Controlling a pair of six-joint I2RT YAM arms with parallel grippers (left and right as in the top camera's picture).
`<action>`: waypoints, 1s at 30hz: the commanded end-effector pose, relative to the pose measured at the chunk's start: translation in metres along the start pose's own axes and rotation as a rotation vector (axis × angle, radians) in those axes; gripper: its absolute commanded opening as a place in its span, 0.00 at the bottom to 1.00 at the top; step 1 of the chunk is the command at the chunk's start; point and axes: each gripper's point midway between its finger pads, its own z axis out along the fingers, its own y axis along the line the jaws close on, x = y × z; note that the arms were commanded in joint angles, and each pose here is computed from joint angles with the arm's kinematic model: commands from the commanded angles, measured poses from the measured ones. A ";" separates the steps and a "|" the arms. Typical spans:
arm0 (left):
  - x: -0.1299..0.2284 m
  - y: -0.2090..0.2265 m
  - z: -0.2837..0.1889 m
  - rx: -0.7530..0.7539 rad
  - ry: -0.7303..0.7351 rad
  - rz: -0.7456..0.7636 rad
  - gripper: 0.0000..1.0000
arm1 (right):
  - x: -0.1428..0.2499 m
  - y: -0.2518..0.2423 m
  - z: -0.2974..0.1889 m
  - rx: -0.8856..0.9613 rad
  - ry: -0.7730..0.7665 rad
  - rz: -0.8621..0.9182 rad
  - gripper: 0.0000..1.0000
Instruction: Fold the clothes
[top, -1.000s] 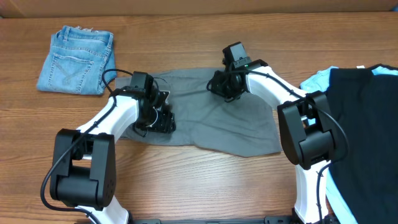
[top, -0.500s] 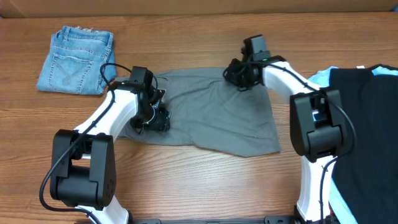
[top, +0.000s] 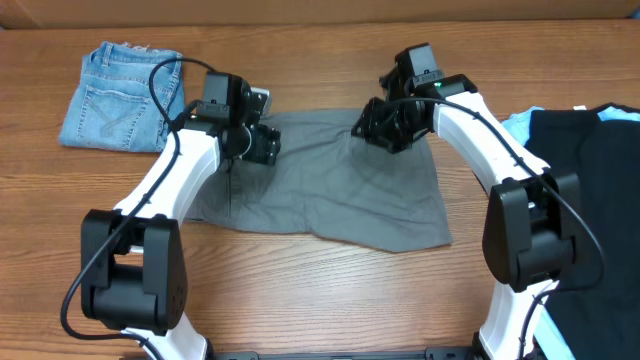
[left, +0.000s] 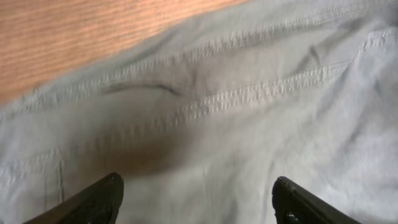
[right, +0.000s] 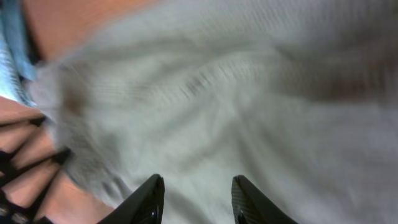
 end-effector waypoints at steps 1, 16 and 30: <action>0.000 -0.007 0.027 0.068 0.006 0.082 0.80 | 0.021 -0.006 0.005 0.031 0.074 0.032 0.40; -0.021 0.050 0.057 -0.080 -0.084 -0.117 0.04 | 0.109 -0.039 0.016 0.198 0.361 -0.033 0.46; -0.061 0.024 0.019 0.079 -0.083 0.003 0.12 | 0.166 -0.119 0.036 0.339 0.474 -0.007 0.07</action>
